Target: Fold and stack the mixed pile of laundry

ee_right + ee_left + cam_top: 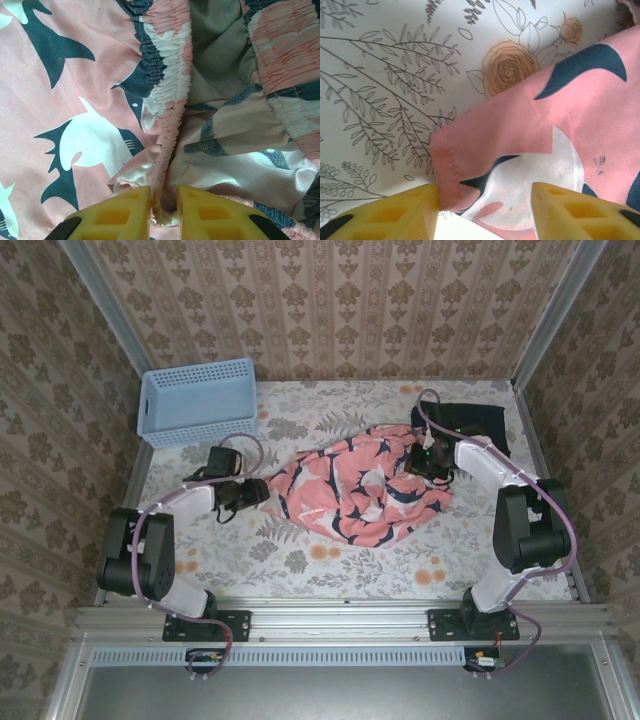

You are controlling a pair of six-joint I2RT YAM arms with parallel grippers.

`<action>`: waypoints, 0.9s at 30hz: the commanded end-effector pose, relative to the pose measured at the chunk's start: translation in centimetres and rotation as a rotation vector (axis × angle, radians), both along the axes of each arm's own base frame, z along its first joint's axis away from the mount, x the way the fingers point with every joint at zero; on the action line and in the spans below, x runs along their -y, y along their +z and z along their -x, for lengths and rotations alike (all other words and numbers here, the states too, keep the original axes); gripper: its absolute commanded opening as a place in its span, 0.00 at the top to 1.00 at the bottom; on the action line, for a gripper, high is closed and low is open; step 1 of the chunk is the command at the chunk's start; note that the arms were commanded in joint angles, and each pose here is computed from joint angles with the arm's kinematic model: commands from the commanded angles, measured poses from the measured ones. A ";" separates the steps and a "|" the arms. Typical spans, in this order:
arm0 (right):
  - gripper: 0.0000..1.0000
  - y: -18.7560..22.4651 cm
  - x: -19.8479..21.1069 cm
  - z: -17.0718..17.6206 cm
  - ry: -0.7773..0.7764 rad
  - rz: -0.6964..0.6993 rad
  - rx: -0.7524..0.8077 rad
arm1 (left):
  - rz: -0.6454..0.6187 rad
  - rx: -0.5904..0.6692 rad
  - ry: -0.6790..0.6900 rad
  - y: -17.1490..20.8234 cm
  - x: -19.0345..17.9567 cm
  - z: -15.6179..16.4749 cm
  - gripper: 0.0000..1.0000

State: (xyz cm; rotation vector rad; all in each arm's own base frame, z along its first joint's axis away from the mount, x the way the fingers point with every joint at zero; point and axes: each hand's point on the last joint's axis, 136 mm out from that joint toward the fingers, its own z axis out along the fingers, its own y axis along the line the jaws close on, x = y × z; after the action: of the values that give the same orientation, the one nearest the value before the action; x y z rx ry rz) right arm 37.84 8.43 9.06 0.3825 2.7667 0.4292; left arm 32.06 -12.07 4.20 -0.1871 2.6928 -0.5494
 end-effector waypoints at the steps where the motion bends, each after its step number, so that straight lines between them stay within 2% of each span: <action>1: 0.78 0.6 -0.4 0.6 0.014 -0.006 0.004 | 0.030 -0.009 -0.021 -0.5 0.8 -0.1 0.63; 3: 0.78 1.0 -0.5 0.6 0.015 -0.013 0.013 | 0.058 -0.011 -0.021 -0.4 1.3 -0.2 0.83; 5: 0.89 1.5 -0.7 0.6 0.020 -0.026 0.025 | 0.081 0.002 -0.024 0.3 1.7 -0.5 1.00; 6: 0.98 1.7 -0.8 0.6 0.021 -0.032 0.029 | 0.089 0.012 -0.025 0.9 1.8 -0.7 1.00; 7: 1.00 2.2 -0.9 0.6 0.023 -0.037 0.036 | 0.092 0.029 -0.028 1.8 1.8 -1.0 1.00; 11: 1.00 4.5 -1.0 0.2 0.026 -0.048 0.085 | 0.109 0.131 -0.024 6.5 1.6 -3.0 1.00; 13: 1.00 6.5 -1.2 -0.5 0.033 -0.062 0.135 | 0.132 0.220 -0.011 10.3 1.3 -5.0 1.00; 19: 1.00 15.4 -1.8 -3.7 0.058 -0.122 0.322 | 0.145 0.478 -0.029 21.9 1.3 -10.1 1.00; 21: 1.00 18.3 -2.0 -4.2 0.062 -0.140 0.385 | 0.146 0.509 -0.043 23.7 1.4 -10.5 1.00; 24: 1.00 22.2 -2.5 -4.4 0.074 -0.182 0.476 | 0.149 0.501 -0.049 23.5 1.5 -9.9 1.00; 26: 1.00 23.7 -2.2 -4.1 0.064 -0.178 0.519 | 0.154 0.466 -0.038 21.9 1.4 -9.2 0.84; 27: 1.00 24.0 -1.7 -4.0 0.048 -0.158 0.533 | 0.161 0.439 -0.031 20.6 1.4 -8.7 0.69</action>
State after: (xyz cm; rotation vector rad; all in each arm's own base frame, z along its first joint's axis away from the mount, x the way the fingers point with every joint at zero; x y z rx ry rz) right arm 42.68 10.47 29.96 0.2089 2.3071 0.6443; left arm 42.40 -13.46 28.78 -0.0363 2.1171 -0.7119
